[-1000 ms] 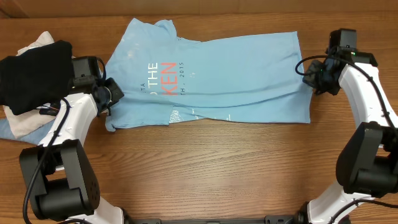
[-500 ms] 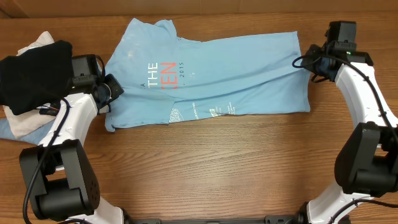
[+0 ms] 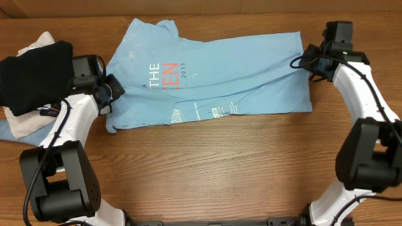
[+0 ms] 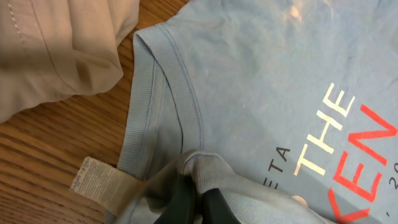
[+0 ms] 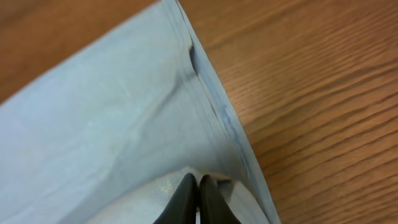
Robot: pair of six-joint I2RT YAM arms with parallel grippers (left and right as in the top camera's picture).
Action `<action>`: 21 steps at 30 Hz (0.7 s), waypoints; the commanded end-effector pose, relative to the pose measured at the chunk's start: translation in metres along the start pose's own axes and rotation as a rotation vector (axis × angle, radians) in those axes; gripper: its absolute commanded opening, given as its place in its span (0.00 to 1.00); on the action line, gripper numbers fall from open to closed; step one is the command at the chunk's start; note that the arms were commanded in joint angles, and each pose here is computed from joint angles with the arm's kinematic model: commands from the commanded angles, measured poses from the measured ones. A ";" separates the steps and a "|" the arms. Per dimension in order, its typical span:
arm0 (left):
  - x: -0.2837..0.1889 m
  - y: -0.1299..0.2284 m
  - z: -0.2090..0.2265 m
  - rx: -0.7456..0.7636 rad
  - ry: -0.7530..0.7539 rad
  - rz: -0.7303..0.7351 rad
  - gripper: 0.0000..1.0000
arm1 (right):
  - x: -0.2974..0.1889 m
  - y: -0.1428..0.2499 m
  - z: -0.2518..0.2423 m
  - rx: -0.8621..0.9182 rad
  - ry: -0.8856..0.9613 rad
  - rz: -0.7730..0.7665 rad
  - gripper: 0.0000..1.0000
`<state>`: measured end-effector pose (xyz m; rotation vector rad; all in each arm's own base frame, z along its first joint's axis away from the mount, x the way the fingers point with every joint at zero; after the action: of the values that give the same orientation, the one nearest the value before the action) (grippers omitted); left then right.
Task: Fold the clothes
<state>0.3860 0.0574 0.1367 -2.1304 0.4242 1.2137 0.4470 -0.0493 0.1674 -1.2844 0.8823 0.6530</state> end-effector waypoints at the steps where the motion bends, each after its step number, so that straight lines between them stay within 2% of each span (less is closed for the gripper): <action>1: -0.010 -0.005 -0.003 -0.009 0.022 -0.028 0.04 | 0.018 0.006 0.002 -0.010 -0.002 0.032 0.04; 3: -0.010 -0.005 -0.003 -0.009 0.022 -0.028 0.04 | 0.025 0.009 0.001 -0.010 0.000 0.047 0.10; 5: -0.010 -0.005 -0.003 -0.009 0.022 -0.026 0.07 | 0.026 0.011 0.001 -0.011 0.003 0.059 0.31; 7: -0.010 -0.004 -0.003 -0.009 0.022 -0.022 0.14 | 0.024 0.013 0.000 -0.010 0.007 0.069 0.40; 11: -0.009 -0.002 0.000 -0.005 0.010 -0.008 0.27 | 0.015 0.018 -0.012 0.014 0.039 0.109 0.45; 15: -0.010 0.003 0.003 -0.007 -0.012 0.019 0.51 | 0.008 0.039 -0.024 0.034 0.061 0.241 0.46; 17: -0.010 0.007 0.005 -0.008 -0.021 0.050 0.54 | 0.006 0.051 -0.028 0.042 0.070 0.317 0.50; 21: -0.011 0.021 0.011 -0.010 -0.039 0.150 0.56 | 0.001 0.064 -0.033 0.051 0.079 0.400 0.50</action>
<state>0.3668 0.0523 0.1265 -2.0904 0.5167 1.3543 0.3909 -0.0665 0.1195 -1.0927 1.2333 0.9116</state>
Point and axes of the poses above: each gripper's point midway between its finger pads, its own x axis out along the fingers, its own z axis along the line the jaws close on, y = z × x, the point moved 8 cm from there along -x, back along the fingers, and after that the axes turned 15 degrees about -x, right-handed, at the moved point
